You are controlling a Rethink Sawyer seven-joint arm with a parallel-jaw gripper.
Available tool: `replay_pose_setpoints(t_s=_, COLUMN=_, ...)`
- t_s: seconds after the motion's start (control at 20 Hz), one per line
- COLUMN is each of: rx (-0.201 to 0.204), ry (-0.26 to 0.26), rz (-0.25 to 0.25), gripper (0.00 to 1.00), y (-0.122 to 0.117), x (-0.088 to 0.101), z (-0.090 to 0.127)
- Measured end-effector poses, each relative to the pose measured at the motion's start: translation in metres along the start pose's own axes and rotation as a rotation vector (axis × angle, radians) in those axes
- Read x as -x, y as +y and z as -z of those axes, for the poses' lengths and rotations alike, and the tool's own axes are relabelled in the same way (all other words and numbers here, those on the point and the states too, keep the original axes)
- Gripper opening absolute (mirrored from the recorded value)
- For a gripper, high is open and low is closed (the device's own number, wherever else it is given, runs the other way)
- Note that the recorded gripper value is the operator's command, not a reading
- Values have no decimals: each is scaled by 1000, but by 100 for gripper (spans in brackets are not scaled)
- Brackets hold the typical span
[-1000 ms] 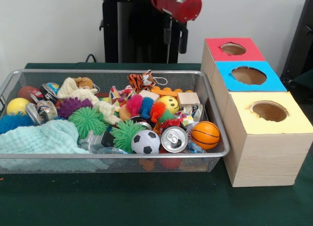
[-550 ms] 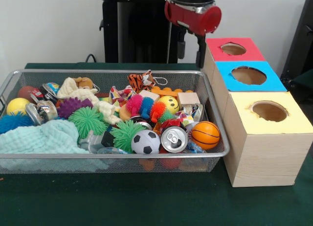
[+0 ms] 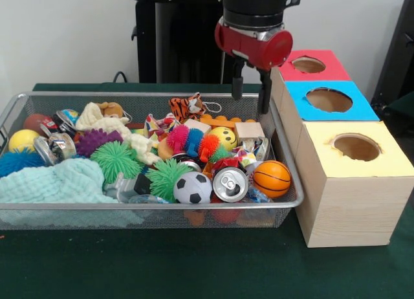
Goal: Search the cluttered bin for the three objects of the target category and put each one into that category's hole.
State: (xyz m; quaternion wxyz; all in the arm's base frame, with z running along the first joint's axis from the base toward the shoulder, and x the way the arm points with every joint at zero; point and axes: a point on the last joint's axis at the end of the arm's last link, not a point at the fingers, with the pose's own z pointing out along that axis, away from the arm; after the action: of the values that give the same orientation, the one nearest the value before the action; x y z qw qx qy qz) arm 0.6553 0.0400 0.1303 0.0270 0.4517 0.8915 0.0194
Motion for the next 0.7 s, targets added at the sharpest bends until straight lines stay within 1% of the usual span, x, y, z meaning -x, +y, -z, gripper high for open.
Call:
replay_pose_setpoints(t_s=0.15, rx=0, ry=-7, rz=8, gripper=100, y=2, x=6, z=-6)
replay_pose_setpoints(t_s=0.4, rx=-6, ry=-14, rz=35, gripper=100, y=4, x=8, z=-18)
replay_pose_setpoints(t_s=0.6, rx=1, ry=-10, rz=47, gripper=100, y=7, x=11, z=-28)
replay_pose_setpoints(t_s=0.7, rx=9, ry=-5, rz=48, gripper=100, y=6, x=16, z=-35)
